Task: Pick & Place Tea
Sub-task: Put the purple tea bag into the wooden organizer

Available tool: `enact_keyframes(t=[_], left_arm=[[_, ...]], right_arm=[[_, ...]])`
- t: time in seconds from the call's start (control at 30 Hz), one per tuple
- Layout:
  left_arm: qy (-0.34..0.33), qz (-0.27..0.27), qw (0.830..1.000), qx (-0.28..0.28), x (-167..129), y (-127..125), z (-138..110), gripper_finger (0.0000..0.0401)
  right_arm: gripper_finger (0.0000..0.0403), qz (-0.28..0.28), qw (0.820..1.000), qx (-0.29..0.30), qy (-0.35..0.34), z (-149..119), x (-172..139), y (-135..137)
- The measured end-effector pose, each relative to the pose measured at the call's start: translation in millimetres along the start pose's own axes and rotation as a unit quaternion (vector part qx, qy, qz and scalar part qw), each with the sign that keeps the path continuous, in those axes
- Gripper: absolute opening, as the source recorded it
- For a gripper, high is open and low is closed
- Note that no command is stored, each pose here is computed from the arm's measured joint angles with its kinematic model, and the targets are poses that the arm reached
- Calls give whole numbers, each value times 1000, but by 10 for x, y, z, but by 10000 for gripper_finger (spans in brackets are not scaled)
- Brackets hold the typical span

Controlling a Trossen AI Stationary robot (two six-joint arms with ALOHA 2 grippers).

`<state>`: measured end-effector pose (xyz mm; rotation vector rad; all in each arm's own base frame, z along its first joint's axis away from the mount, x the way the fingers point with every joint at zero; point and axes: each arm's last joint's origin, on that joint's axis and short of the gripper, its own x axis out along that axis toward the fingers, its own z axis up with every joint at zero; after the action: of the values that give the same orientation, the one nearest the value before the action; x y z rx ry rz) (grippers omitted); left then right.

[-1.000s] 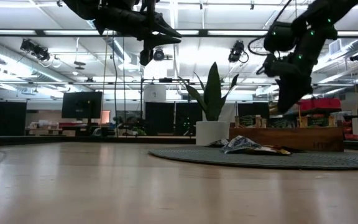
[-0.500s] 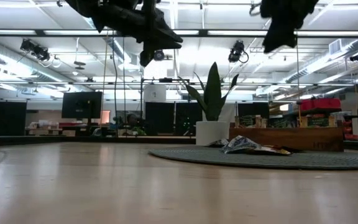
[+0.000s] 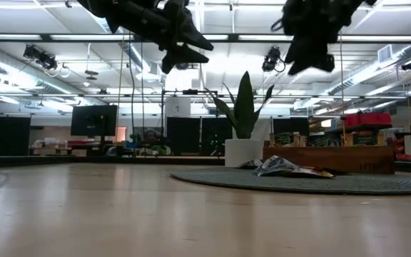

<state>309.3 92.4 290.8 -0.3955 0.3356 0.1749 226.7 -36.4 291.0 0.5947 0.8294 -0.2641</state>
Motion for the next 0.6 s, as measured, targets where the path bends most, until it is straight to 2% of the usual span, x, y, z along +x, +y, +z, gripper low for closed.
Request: enact_keyframes(t=[0.2, 0.4, 0.6], left_arm=[[18, 0, 1000, -25, 1, -2, -35, 178], [76, -35, 996, -37, -8, -7, -125, 177], [119, -40, 991, -44, -22, 4, -203, 177]], right_arm=[[149, -30, 996, 49, 73, -31, 609, 38], [149, -59, 980, 127, 143, -145, 1080, 12], [149, -68, 970, 177, 152, -190, 1372, 5]])
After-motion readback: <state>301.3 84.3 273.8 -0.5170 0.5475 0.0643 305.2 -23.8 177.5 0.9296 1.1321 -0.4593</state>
